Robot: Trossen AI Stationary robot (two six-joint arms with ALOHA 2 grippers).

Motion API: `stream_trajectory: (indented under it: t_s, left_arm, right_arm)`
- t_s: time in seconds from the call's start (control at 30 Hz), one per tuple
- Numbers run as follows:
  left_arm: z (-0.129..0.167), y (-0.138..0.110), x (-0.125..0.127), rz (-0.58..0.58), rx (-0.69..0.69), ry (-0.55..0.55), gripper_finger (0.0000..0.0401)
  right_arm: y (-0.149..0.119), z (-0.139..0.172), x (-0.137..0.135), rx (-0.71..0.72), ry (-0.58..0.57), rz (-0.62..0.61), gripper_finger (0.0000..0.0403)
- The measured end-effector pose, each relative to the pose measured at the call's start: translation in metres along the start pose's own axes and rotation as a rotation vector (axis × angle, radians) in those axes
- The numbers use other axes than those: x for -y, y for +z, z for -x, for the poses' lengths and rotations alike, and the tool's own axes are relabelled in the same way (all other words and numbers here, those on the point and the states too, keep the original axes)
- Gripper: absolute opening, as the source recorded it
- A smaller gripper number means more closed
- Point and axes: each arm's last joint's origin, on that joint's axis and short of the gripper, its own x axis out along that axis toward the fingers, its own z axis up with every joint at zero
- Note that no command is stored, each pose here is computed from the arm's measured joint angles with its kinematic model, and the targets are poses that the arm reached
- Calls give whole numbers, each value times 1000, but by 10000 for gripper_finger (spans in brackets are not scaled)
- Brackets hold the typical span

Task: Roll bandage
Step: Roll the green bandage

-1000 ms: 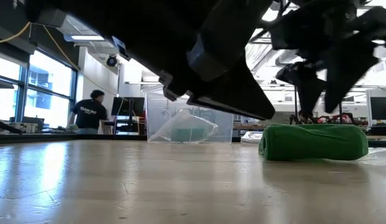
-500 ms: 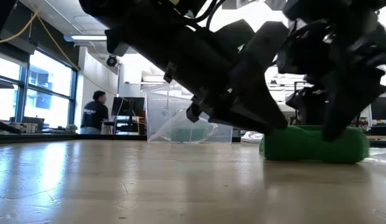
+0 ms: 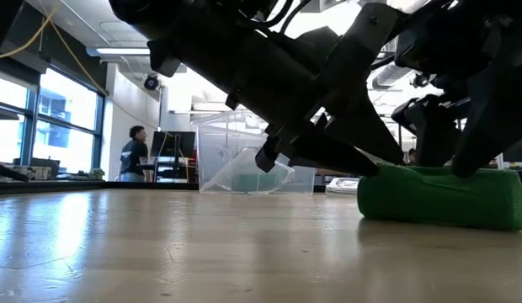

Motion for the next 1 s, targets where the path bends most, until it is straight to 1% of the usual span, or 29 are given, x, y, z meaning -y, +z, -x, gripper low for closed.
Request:
stream_trajectory:
  t_s: [0.07,0.13,0.23,0.33,0.43,0.5,0.57,0.67,0.77,0.87,1.0]
  left_arm:
    - [-2,-2,0,-22,-21,-28,142]
    - [-4,-6,-1,-42,-28,-30,139]
    - [-3,-11,3,-75,-34,-31,120]
    - [-1,-15,7,-121,-29,-20,81]
    - [0,-17,10,-150,-16,-19,28]
    - [0,-18,11,-157,-13,-18,8]
    - [2,-21,13,-176,5,23,7]
    - [9,-26,18,-219,31,121,1]
    - [21,-31,26,-238,50,194,1]
    - [29,-35,32,-244,48,225,1]
    - [33,-38,35,-240,65,248,1]
  right_arm:
    - [-1,0,-1,0,-1,9,195]
    - [-1,0,-2,0,-1,13,195]
    - [-1,0,-1,-3,-16,17,195]
    - [-1,0,0,1,-38,11,195]
    - [-1,0,1,6,-66,34,195]
    - [-1,0,1,9,-89,46,195]
    - [-2,0,2,11,-114,53,195]
    - [-3,1,4,5,-155,24,195]
    - [-4,2,4,0,-158,16,195]
    - [-2,5,4,10,-153,14,195]
    - [2,16,5,54,-147,5,195]
